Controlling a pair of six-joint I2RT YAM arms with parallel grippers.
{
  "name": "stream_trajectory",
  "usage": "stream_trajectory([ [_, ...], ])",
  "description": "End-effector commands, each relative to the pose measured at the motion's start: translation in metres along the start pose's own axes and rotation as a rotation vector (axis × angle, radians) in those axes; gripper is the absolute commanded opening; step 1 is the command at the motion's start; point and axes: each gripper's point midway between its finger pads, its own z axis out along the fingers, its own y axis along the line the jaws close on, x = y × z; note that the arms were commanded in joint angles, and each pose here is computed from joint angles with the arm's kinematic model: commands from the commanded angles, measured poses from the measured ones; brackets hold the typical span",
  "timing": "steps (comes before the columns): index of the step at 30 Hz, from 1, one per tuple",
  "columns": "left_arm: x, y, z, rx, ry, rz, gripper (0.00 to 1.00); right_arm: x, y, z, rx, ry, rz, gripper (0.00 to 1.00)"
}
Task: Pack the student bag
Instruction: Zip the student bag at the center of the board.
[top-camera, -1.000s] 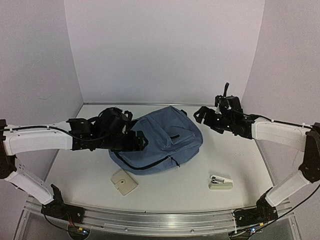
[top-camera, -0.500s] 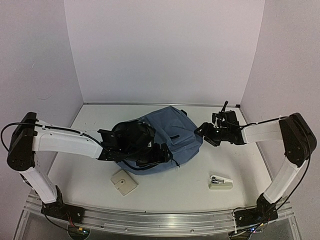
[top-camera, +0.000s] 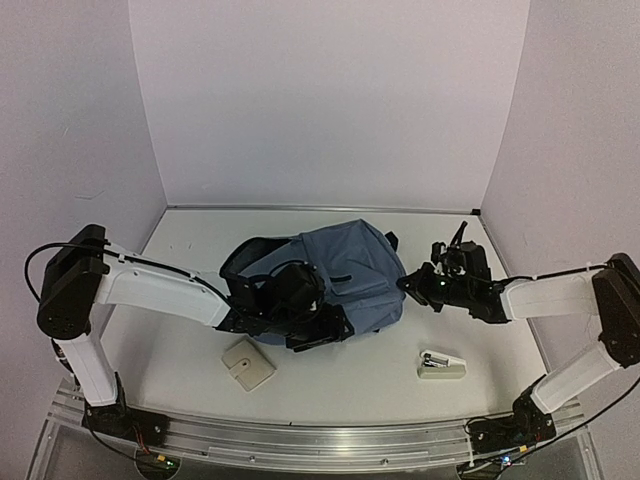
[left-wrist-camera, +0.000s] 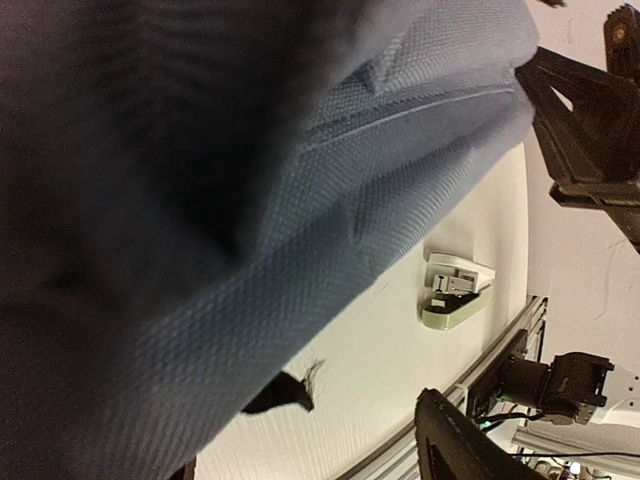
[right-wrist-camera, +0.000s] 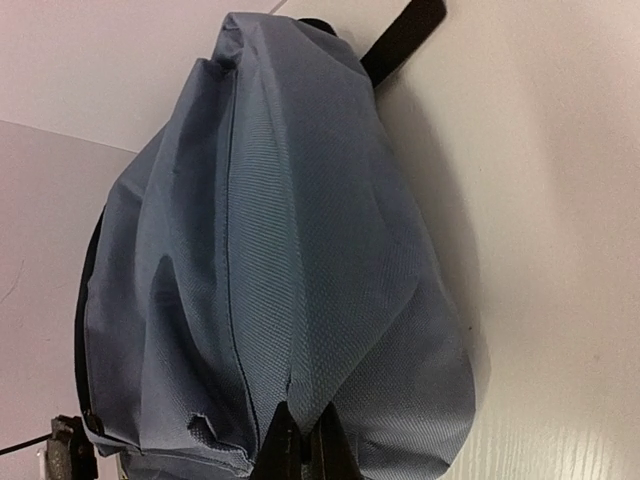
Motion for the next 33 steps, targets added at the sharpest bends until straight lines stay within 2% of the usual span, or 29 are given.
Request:
stream_trajectory([
  [1,-0.011,0.000,0.001,-0.029,-0.059,0.000,0.63,0.003,0.036,-0.013,-0.090,-0.050,0.012,0.00],
  [5,-0.018,0.013,-0.004,-0.107,-0.096,0.008,0.43,0.011,0.039,-0.012,-0.093,-0.038,0.010,0.00],
  [10,-0.018,0.025,-0.012,-0.152,-0.114,0.002,0.37,0.013,0.044,-0.009,-0.098,-0.031,-0.001,0.00],
  [23,-0.032,0.021,-0.025,-0.189,-0.170,0.037,0.02,0.016,0.045,-0.007,-0.096,-0.024,-0.010,0.00],
  [33,-0.039,0.041,-0.057,-0.286,-0.231,0.042,0.00,0.004,0.041,-0.016,-0.057,-0.092,-0.018,0.00],
])
